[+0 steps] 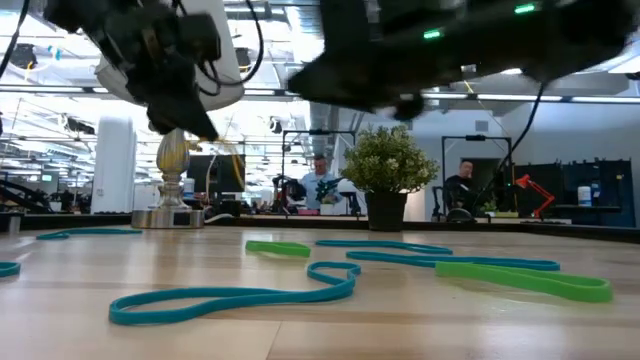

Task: Pick and place rubber bands into bin
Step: Put the yellow rubber band into the yellow basket

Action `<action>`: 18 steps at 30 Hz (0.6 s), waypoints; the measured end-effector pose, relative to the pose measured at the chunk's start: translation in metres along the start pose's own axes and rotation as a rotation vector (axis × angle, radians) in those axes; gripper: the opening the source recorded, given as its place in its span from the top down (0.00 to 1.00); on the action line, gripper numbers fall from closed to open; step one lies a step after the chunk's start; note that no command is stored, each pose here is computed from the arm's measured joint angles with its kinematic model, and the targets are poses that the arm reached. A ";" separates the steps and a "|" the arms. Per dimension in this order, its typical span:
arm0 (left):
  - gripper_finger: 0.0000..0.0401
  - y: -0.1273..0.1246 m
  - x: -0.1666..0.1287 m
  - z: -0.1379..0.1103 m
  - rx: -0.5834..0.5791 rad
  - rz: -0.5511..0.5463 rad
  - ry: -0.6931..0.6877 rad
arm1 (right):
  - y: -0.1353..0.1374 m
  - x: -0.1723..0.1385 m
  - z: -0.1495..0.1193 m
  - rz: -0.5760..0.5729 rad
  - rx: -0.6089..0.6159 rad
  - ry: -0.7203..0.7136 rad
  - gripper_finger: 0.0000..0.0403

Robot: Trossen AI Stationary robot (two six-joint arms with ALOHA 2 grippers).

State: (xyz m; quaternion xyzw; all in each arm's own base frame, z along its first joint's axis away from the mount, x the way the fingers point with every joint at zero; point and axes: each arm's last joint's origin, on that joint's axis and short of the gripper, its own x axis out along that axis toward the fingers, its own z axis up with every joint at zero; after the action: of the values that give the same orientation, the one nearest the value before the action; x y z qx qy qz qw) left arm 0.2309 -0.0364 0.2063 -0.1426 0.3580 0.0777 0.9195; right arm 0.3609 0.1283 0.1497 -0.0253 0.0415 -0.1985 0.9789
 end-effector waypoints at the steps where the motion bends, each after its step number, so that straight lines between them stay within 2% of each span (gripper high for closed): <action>1: 1.00 -0.003 -0.001 0.002 0.011 -0.016 -0.005 | 0.002 0.010 0.001 0.025 -0.030 -0.007 0.76; 5: 1.00 -0.010 -0.003 0.002 0.035 -0.036 -0.007 | 0.014 0.044 0.006 0.051 -0.212 0.012 0.75; 7: 1.00 -0.013 -0.004 0.001 0.045 -0.048 -0.004 | 0.019 0.056 0.007 0.050 -0.264 0.056 0.74; 11: 1.00 -0.017 -0.005 -0.003 0.063 -0.063 0.009 | 0.027 0.076 0.011 0.099 -0.296 0.163 0.70; 18: 1.00 -0.019 -0.006 -0.008 0.084 -0.046 0.047 | 0.032 0.083 0.016 0.126 -0.355 0.278 0.66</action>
State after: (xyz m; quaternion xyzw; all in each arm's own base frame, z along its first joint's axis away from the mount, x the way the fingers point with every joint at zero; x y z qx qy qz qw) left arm 0.2256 -0.0572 0.2088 -0.1139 0.3790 0.0379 0.9176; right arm 0.4515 0.1261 0.1573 -0.1666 0.2116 -0.1281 0.9545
